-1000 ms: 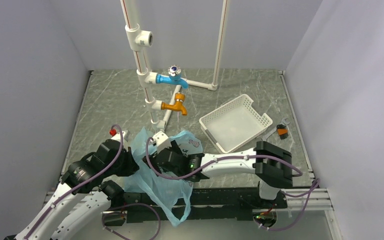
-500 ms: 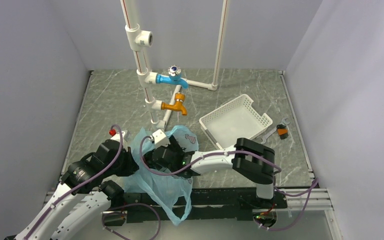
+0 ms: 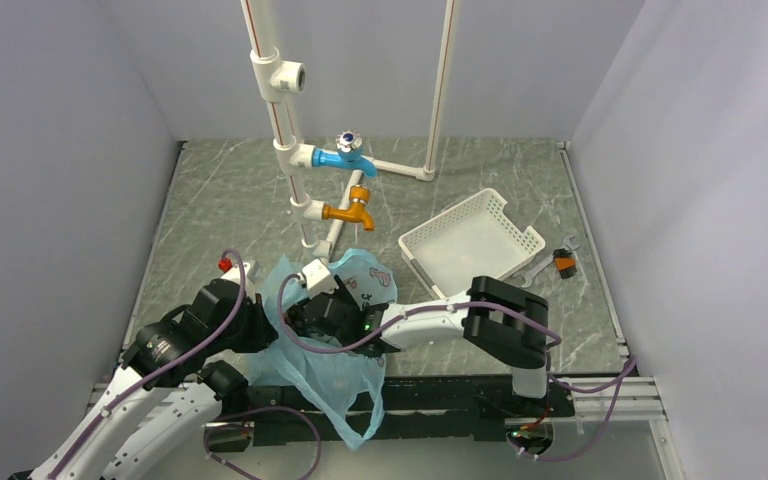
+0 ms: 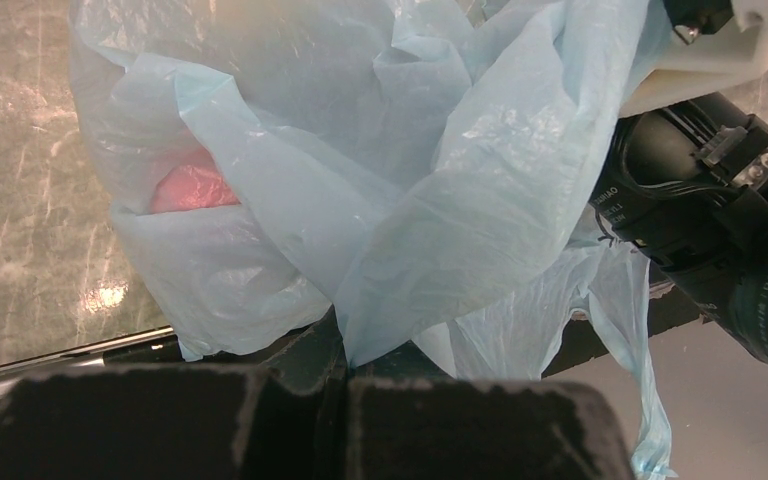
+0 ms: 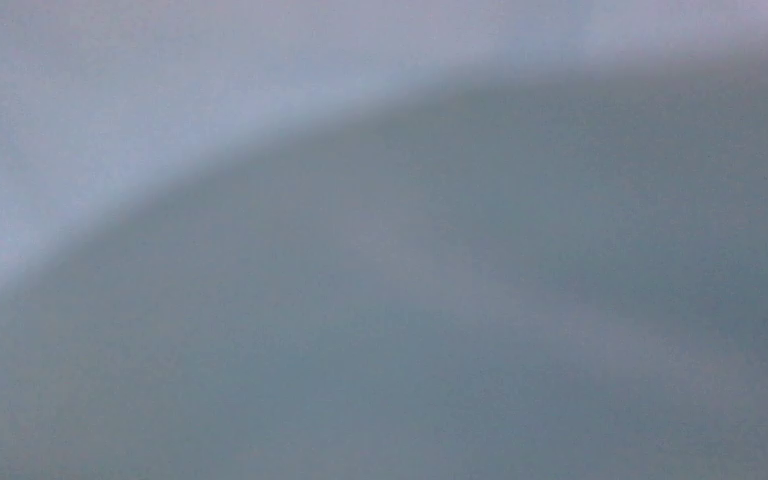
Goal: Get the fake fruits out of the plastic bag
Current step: Take out the fake fruit from the plastic bag, then place the fake fruit in the bin.
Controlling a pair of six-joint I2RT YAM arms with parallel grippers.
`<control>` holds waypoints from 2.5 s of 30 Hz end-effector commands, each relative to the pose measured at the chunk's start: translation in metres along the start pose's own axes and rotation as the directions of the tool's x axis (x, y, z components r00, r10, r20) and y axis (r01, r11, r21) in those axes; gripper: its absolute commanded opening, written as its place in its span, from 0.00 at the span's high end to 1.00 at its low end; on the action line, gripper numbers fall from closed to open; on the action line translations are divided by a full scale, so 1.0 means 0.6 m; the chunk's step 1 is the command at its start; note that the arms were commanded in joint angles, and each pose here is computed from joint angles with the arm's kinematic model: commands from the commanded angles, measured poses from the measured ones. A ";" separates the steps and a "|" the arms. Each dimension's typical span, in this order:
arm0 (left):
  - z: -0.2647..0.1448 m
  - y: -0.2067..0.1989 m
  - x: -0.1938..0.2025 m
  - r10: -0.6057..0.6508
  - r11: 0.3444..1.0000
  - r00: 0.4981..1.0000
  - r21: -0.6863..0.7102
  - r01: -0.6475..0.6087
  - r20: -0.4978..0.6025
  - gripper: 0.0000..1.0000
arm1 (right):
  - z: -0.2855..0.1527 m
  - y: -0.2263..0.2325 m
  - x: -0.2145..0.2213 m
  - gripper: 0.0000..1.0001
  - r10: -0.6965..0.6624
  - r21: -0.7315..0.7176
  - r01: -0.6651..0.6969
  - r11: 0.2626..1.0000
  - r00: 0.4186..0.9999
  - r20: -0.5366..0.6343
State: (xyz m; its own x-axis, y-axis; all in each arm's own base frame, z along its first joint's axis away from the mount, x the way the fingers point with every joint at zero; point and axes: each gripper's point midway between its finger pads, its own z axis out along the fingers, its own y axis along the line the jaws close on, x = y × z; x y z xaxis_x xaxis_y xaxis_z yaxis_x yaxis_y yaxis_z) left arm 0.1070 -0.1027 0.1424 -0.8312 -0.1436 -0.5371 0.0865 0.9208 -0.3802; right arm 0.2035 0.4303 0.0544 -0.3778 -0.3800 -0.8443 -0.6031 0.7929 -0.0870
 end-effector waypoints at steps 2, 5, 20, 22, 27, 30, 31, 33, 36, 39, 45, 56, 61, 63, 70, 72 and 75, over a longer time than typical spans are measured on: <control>-0.003 -0.002 -0.008 -0.014 1.000 1.000 0.003 0.014 0.028 1.00 | -0.033 0.000 -0.061 0.68 0.060 -0.044 -0.057 0.997 0.995 0.078; -0.004 -0.002 -0.009 -0.014 1.000 0.999 0.005 0.014 0.032 1.00 | -0.056 -0.006 -0.067 0.77 0.081 -0.076 -0.074 0.994 0.993 0.091; -0.006 0.001 -0.010 -0.023 1.000 0.999 -0.001 0.024 0.042 1.00 | -0.216 -0.015 -0.115 1.00 0.167 -0.379 -0.087 0.921 0.969 0.182; -0.006 0.001 -0.010 -0.025 1.000 0.999 -0.004 0.025 0.040 1.00 | -0.245 -0.010 -0.128 1.00 0.180 -0.446 -0.068 0.892 0.960 0.215; -0.005 0.003 -0.009 -0.028 1.000 0.999 -0.012 0.029 0.036 1.00 | -0.318 -0.025 -0.174 1.00 0.224 -0.529 -0.020 0.849 0.919 0.324; -0.006 0.004 -0.010 -0.032 0.999 0.999 -0.011 0.033 0.043 1.00 | -0.352 -0.048 -0.196 1.00 0.239 -0.525 0.000 0.851 0.890 0.388; -0.006 0.004 -0.010 -0.032 0.999 0.999 -0.011 0.032 0.044 1.00 | -0.360 -0.057 -0.200 1.00 0.238 -0.515 0.008 0.857 0.881 0.409; -0.006 0.003 -0.010 -0.031 0.999 0.999 -0.009 0.032 0.042 1.00 | -0.372 -0.080 -0.206 1.00 0.251 -0.487 -0.001 0.874 0.858 0.449; -0.006 0.004 -0.010 -0.032 0.999 0.999 -0.012 0.033 0.044 1.00 | -0.382 -0.113 -0.205 1.00 0.274 -0.443 -0.036 0.896 0.829 0.487; -0.006 0.003 -0.010 -0.030 1.000 0.999 -0.007 0.030 0.044 1.00 | -0.390 -0.152 -0.204 1.00 0.310 -0.388 -0.106 0.915 0.802 0.511; -0.005 0.003 -0.010 -0.029 1.000 0.999 -0.011 0.029 0.039 1.00 | -0.380 -0.277 -0.168 1.00 0.380 -0.123 -0.380 0.917 0.734 0.564; -0.004 0.002 -0.009 -0.026 1.000 0.999 -0.008 0.026 0.032 1.00 | -0.366 -0.441 -0.073 1.00 0.394 0.221 -0.632 0.743 0.679 0.619; -0.004 0.002 -0.008 -0.025 1.000 0.999 -0.008 0.025 0.032 1.00 | -0.299 -0.469 -0.032 1.00 0.462 0.328 -0.631 0.703 0.756 0.463; -0.004 0.002 -0.009 -0.025 1.000 0.999 -0.008 0.026 0.035 1.00 | -0.271 -0.478 -0.017 1.00 0.496 0.359 -0.624 0.694 0.776 0.390; -0.005 0.002 -0.009 -0.026 1.000 0.999 -0.006 0.027 0.037 1.00 | -0.209 -0.486 0.019 0.85 0.607 0.360 -0.646 0.673 0.760 0.230; -0.005 0.002 -0.009 -0.025 1.000 0.999 -0.005 0.025 0.036 1.00 | -0.202 -0.484 0.021 0.76 0.614 0.355 -0.645 0.677 0.761 0.210; -0.004 0.001 -0.008 -0.022 1.000 0.999 -0.006 0.022 0.031 1.00 | -0.197 -0.480 0.021 0.56 0.614 0.340 -0.642 0.687 0.764 0.199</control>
State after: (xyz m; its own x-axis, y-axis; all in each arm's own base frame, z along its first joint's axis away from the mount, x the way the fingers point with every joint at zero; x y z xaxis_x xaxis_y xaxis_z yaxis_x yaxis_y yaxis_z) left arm 0.1080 -0.1002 0.1442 -0.8205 -0.1732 -0.5447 0.0634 0.9195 -0.3878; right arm 0.2820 0.1200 0.1101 -0.5247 0.2460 -0.8149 0.1280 0.9693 0.2102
